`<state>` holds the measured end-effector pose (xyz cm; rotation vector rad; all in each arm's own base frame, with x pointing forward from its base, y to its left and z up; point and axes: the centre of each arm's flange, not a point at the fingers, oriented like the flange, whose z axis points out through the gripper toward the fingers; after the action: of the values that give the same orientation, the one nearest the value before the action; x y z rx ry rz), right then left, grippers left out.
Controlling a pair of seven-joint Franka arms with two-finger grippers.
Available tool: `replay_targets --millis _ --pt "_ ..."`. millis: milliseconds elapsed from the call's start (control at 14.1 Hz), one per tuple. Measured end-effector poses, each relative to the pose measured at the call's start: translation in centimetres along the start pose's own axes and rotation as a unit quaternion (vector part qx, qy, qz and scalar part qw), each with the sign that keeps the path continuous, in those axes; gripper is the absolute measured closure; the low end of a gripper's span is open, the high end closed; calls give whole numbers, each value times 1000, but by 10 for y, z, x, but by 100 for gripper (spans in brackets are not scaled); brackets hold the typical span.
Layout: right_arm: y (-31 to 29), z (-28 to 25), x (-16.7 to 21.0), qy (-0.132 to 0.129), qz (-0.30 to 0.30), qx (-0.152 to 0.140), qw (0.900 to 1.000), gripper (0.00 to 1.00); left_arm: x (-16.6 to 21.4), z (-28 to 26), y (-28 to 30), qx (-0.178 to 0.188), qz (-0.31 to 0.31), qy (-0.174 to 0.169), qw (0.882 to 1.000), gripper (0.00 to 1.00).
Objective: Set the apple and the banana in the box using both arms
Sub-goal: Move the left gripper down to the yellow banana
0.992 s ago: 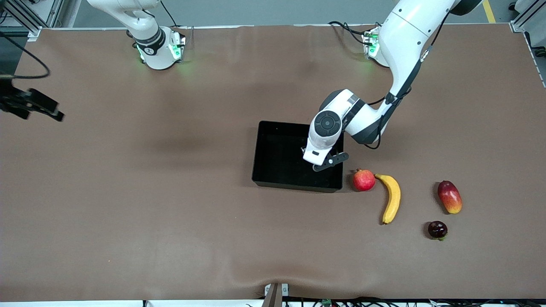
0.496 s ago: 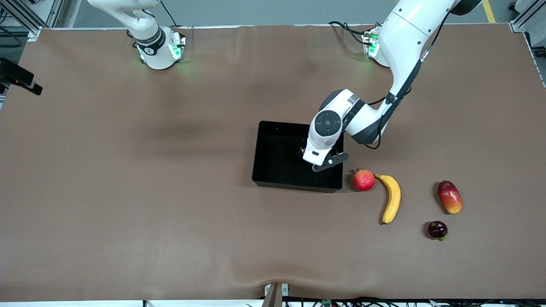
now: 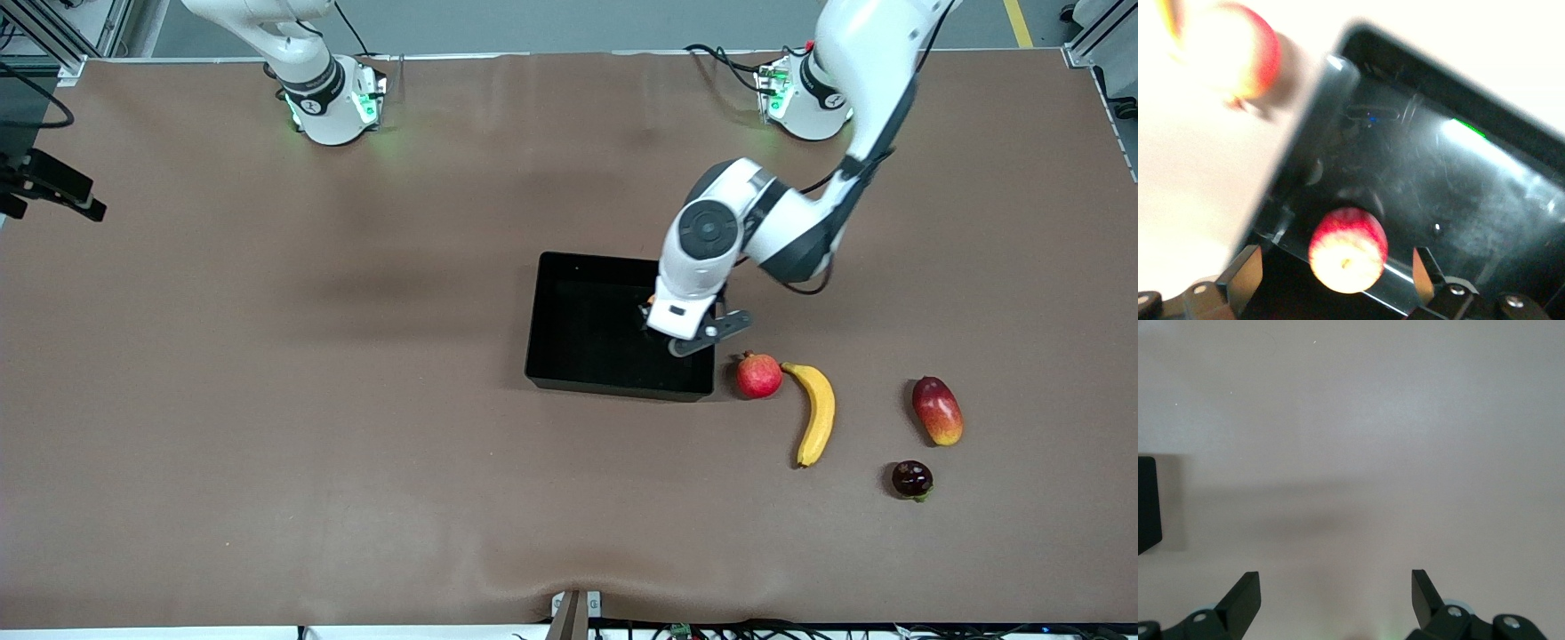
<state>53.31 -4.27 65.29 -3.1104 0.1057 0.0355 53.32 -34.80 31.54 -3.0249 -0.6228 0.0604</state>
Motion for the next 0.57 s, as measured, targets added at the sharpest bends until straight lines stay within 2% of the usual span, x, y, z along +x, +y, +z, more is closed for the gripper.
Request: replay_targets --millis 213,567 --pt "-1 7 4 -5 -1 -1 1000 0 49 -38 -48 3 -4 12 1000 0" --pt "-1 6 5 -1 -1 -1 1000 0 160 -10 -162 2 36 1 999 0"
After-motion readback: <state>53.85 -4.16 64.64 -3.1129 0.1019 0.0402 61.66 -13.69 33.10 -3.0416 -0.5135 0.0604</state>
